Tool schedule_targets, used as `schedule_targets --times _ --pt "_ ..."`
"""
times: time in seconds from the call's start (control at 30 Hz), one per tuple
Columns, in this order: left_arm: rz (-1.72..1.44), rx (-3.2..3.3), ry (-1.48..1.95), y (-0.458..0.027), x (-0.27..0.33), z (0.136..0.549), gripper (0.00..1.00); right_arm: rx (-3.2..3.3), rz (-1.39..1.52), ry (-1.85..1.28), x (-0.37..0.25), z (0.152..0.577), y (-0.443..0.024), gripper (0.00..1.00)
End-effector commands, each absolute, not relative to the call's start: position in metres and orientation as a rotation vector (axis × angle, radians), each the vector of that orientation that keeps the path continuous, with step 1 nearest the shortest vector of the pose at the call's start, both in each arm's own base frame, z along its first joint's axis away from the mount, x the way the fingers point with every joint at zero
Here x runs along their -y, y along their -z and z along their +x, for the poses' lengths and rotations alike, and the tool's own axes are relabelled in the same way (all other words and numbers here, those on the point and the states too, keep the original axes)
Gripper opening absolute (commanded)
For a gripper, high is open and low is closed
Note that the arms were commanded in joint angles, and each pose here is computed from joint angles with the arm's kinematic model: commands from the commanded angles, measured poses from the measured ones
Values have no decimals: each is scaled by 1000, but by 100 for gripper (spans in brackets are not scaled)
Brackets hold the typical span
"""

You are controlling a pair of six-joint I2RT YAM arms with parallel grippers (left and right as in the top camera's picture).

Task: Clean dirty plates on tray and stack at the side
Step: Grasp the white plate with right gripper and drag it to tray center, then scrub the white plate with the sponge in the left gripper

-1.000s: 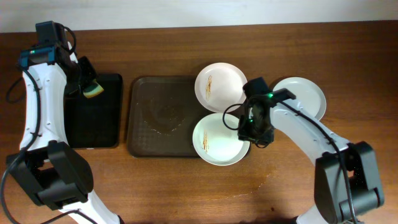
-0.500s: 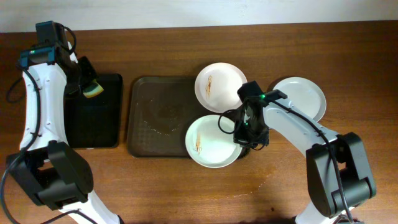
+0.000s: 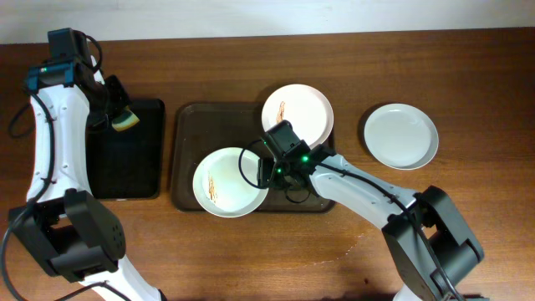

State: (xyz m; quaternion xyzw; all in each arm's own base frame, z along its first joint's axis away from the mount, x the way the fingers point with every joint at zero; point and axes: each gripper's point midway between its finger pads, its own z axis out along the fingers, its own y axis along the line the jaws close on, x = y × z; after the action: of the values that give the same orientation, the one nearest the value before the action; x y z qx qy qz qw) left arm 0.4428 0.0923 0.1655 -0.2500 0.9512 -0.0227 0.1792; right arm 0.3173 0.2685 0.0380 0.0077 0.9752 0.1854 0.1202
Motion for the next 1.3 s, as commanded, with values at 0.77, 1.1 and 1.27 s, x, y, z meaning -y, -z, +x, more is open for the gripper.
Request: schedule_targets --times 0.77,1.1,1.27 --pt "-100 -2911 184 -99 24 420 1 -2731 172 -446 -272 373 -13 4" --pt "217 -2860 303 -36 91 406 1 -2742 140 -467 -275 370 -13 4" --pt "125 -2936 196 -15 75 387 1 -2745 138 -475 -276 370 -13 4"
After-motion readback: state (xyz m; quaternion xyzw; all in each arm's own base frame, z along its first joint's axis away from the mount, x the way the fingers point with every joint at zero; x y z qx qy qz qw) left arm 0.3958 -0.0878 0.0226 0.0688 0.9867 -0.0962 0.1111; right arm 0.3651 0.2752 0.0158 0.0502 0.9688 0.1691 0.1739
